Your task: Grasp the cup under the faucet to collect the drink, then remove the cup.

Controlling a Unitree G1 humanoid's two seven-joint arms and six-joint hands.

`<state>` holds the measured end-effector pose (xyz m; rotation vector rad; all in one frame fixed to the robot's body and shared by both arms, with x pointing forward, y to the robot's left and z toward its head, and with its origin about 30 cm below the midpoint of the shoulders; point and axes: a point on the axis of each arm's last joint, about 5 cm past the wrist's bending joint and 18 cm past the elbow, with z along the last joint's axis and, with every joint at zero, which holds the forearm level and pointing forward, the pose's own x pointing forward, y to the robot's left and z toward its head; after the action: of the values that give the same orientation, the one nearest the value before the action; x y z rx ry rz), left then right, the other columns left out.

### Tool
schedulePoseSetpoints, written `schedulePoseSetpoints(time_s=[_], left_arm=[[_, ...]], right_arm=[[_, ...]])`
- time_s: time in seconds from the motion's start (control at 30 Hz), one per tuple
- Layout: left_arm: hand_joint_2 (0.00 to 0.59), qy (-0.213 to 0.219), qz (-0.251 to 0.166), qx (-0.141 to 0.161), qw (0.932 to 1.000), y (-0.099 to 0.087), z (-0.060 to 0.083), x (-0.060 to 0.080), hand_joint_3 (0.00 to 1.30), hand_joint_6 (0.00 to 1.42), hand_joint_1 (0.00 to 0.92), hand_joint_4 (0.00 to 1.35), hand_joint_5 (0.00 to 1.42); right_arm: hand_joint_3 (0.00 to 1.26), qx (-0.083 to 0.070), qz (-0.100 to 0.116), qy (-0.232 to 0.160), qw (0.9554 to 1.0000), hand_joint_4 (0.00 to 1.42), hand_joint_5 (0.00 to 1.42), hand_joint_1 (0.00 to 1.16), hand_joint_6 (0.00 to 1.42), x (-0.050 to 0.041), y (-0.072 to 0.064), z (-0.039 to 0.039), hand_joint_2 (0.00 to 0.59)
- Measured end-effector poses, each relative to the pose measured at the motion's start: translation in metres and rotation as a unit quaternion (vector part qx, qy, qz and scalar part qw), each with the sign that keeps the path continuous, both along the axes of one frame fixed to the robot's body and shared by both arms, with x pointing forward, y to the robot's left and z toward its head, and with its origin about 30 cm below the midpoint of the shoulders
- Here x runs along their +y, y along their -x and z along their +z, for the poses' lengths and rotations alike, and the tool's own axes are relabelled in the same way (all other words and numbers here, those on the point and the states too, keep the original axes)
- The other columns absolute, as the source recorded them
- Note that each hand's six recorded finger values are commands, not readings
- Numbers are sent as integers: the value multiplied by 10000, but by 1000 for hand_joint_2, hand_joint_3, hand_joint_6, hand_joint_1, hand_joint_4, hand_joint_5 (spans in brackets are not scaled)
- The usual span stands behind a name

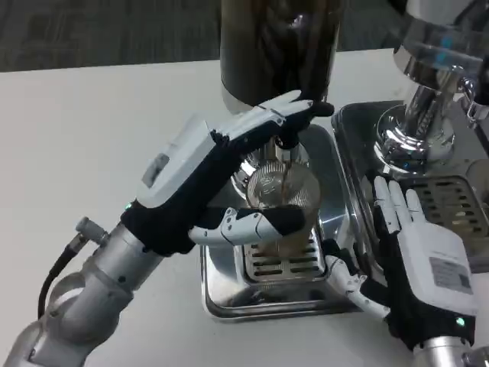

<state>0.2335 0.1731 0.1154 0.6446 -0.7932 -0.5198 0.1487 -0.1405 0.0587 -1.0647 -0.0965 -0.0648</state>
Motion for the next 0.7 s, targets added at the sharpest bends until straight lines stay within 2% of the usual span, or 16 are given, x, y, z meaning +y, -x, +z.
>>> schedulePoseSetpoints(time_s=[0.4, 0.5, 0.7], left_arm=[[142, -748, 90, -670, 9949, 21, 30, 37, 291, 298, 0, 148, 334], [148, -866, 88, -797, 9930, 26, 29, 33, 307, 293, 0, 148, 334], [149, -1082, 86, -1002, 9890, 19, 36, 12, 325, 291, 0, 148, 334]], right_arm=[[0, 3, 47, -20, 10000, 0, 0, 280, 200, 3, -21, -10, 349], [0, 6, 47, -35, 10000, 0, 0, 299, 200, 3, -21, -10, 321], [0, 7, 53, -42, 10000, 0, 1, 316, 200, 4, -21, -11, 300]])
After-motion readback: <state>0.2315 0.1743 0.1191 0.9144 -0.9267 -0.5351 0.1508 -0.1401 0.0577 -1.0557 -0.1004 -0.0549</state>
